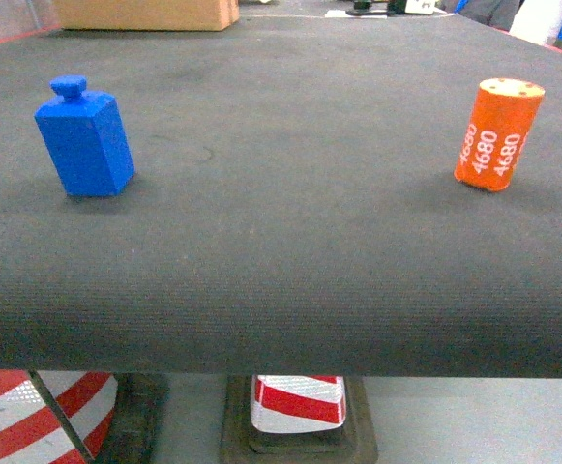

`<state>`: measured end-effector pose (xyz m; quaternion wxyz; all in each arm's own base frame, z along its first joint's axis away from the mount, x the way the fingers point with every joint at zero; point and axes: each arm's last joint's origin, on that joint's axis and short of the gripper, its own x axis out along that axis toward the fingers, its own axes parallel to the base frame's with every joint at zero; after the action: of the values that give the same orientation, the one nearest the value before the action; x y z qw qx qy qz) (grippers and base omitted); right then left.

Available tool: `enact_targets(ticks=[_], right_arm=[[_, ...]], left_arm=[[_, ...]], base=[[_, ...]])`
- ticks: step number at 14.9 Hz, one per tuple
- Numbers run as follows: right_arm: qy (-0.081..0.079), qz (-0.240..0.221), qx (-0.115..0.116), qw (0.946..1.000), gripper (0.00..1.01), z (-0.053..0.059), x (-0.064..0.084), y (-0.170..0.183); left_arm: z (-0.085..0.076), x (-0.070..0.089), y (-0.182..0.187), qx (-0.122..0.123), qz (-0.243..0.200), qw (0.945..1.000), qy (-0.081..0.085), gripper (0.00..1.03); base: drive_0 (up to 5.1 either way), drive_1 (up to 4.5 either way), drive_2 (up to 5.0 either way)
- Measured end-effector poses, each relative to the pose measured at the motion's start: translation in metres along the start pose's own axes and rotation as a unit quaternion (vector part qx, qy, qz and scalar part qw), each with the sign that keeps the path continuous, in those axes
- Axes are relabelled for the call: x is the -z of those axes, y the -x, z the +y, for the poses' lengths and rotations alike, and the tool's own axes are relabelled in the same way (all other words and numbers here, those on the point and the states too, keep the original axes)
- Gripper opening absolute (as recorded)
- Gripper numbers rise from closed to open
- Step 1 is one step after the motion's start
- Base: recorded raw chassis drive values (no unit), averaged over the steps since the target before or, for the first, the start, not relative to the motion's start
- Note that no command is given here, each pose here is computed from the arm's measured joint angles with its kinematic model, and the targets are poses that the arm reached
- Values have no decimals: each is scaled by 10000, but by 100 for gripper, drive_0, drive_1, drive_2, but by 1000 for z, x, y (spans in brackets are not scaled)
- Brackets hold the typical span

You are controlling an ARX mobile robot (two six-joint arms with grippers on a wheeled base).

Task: Sort blue parts and orange caps into right shelf containers

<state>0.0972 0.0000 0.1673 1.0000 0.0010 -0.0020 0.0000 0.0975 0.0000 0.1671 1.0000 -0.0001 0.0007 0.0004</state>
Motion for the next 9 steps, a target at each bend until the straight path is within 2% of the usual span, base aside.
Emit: enact_targets(ticks=[9], right_arm=[[-4, -17, -2, 10000, 98, 0, 0, 0]], left_arm=[[0, 0, 0, 4, -21, 10000, -6, 98]], base=[[0, 0, 0]])
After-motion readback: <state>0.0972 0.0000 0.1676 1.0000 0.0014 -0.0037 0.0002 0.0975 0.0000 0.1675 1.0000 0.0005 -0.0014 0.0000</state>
